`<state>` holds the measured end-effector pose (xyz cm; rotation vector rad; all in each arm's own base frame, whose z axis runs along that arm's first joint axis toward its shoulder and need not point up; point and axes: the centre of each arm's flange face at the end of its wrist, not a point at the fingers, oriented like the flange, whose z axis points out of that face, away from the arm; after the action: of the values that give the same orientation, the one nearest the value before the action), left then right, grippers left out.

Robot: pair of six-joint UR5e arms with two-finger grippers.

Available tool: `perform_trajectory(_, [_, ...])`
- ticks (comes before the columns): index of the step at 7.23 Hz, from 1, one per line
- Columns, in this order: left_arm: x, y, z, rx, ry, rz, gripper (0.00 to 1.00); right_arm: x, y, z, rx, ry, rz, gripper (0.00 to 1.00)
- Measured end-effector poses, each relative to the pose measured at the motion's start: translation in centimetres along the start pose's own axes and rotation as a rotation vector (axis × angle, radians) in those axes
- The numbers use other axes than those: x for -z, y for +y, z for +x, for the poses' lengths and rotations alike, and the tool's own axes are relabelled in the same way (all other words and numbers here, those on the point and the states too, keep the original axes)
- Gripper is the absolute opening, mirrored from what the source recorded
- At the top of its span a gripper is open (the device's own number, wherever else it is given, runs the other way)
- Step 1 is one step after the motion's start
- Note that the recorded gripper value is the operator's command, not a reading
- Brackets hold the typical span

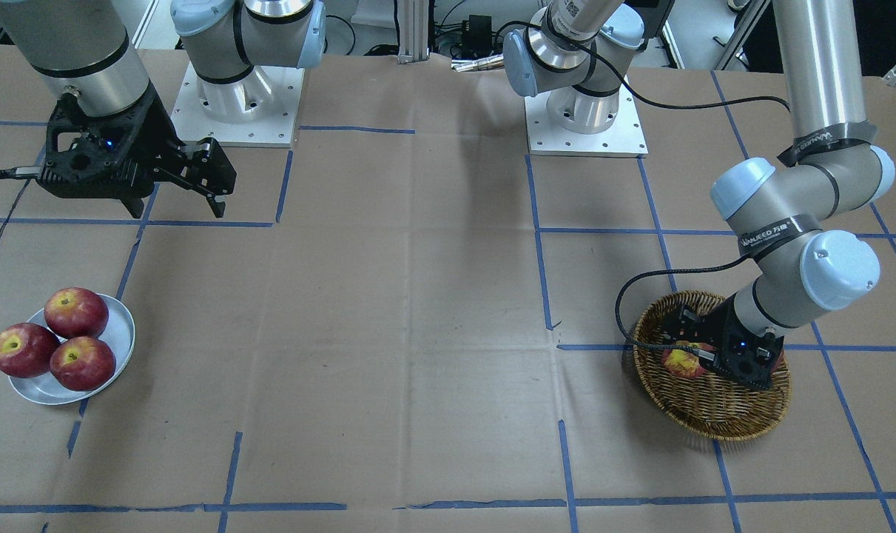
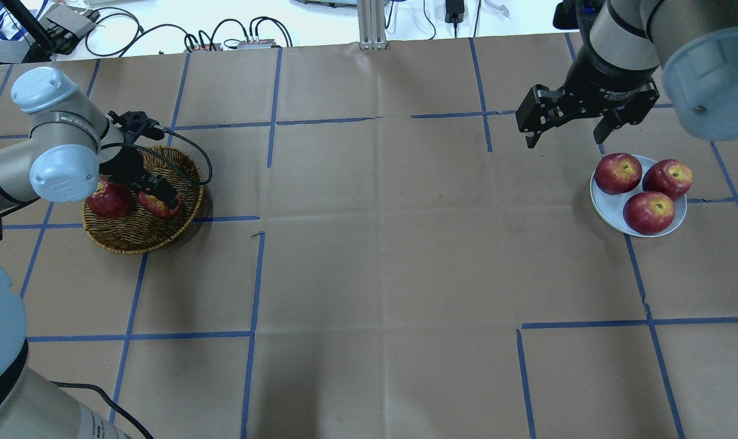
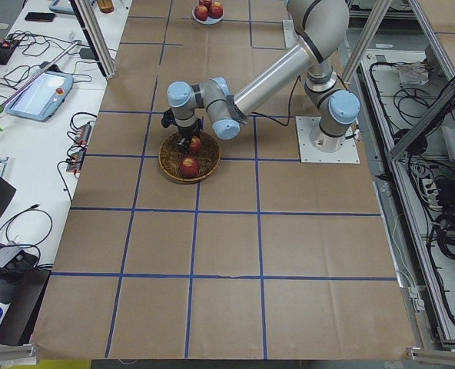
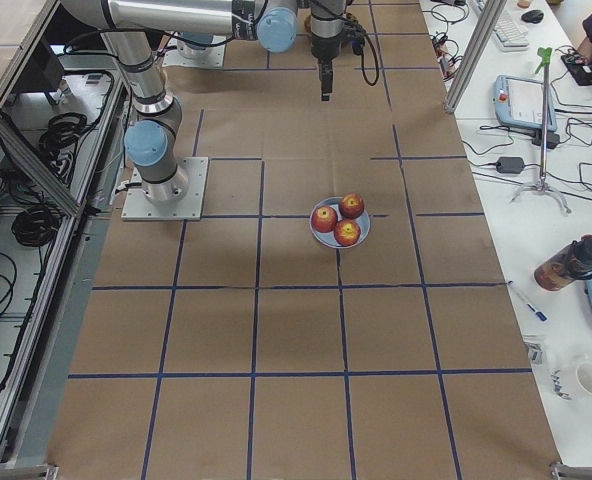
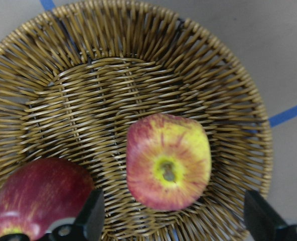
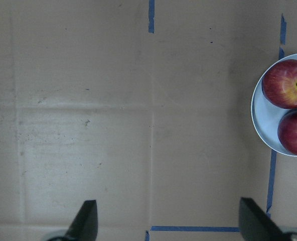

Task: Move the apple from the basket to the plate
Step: 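Lower the left gripper into the basket onto the yellow-red apple, then grasp the yellow-red apple with the left gripper and carry it toward the table center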

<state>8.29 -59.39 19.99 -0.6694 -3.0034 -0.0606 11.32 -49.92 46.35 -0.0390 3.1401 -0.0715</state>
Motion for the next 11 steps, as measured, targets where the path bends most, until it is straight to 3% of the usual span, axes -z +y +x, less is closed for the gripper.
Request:
perform_trajectory(1, [0.1, -0.2, 0.3, -0.003, -0.004, -0.001, 0.31, 0.0, 0.0, 0.0, 0.0, 0.0, 0.001, 1.0])
perform_trajectory(4, [4.3, -1.0, 3.5, -0.013, -0.039, 0.022, 0.31, 0.0, 0.0, 0.0, 0.0, 0.0, 0.001, 1.0])
perform_trajectory(7, [7.8, -6.0, 13.8, 0.081, -0.056, 0.04, 0.32, 0.1, 0.0, 0.0, 0.0, -0.002, 0.004, 1.0])
perform_trajectory(9, [6.6, -9.5, 22.4, 0.219, -0.046, 0.038, 0.33, 0.1, -0.1, 0.0, 0.0, -0.002, 0.004, 1.0])
perform_trajectory(11, [3.5, -12.5, 31.0, 0.289, -0.041, 0.017, 0.33, 0.1, 0.0, 0.0, 0.0, -0.001, 0.003, 1.0])
